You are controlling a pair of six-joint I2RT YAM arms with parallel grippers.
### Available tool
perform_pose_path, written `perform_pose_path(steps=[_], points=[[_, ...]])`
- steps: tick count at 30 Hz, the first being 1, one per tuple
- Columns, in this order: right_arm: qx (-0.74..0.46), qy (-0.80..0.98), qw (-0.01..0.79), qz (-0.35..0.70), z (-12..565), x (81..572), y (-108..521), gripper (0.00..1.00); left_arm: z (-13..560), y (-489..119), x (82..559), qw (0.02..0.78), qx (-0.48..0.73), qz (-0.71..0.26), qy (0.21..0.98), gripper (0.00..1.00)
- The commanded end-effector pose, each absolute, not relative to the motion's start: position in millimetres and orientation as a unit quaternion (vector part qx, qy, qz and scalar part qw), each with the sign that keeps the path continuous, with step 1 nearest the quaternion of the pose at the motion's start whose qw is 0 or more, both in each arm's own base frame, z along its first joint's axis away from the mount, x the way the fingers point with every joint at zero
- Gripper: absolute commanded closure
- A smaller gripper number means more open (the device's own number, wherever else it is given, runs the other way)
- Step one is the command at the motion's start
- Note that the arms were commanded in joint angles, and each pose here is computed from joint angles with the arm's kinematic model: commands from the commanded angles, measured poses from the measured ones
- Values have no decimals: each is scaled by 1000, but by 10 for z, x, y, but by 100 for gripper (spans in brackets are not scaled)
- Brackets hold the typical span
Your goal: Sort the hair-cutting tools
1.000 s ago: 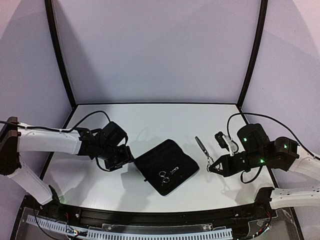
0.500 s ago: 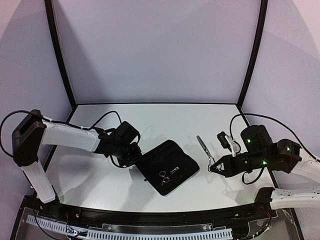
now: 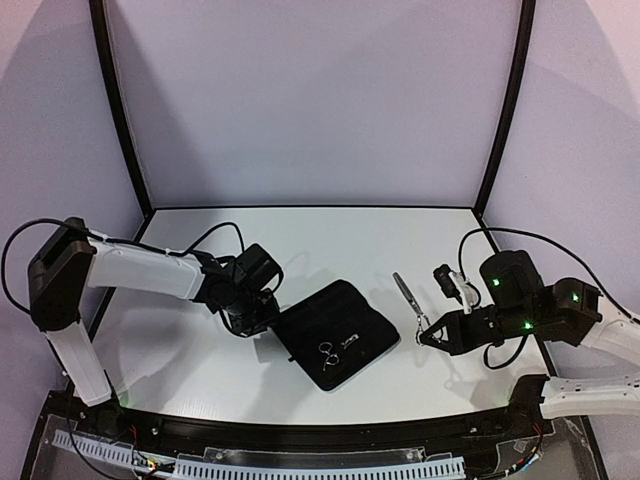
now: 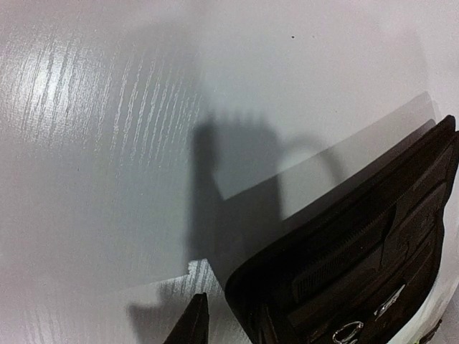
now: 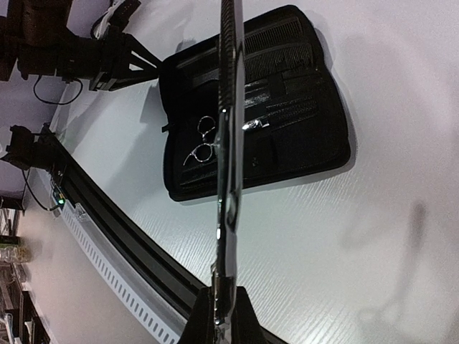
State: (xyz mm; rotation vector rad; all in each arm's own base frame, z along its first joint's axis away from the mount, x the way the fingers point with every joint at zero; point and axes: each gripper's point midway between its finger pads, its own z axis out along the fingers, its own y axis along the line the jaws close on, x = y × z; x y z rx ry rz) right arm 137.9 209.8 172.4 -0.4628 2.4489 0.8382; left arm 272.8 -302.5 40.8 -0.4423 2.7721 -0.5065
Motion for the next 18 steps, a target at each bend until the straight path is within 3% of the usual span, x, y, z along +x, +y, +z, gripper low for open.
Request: perform_pose_path(steps=[1, 10, 12, 18], points=[[-173, 899, 262, 304, 1765, 1425, 2106, 100, 429, -2993, 2670, 144, -140, -177, 964, 77], [-185, 897, 257, 308, 1774, 1407, 2141, 100, 338, -3183, 2752, 142, -101, -193, 966, 88], [-196, 896, 249, 312, 1765, 1369, 2162, 100, 400, -3224, 2823, 160, -78, -192, 965, 97], [-245, 892, 187, 331, 1719, 1146, 2252, 100, 683, -3250, 3046, 231, 88, -146, 958, 99]])
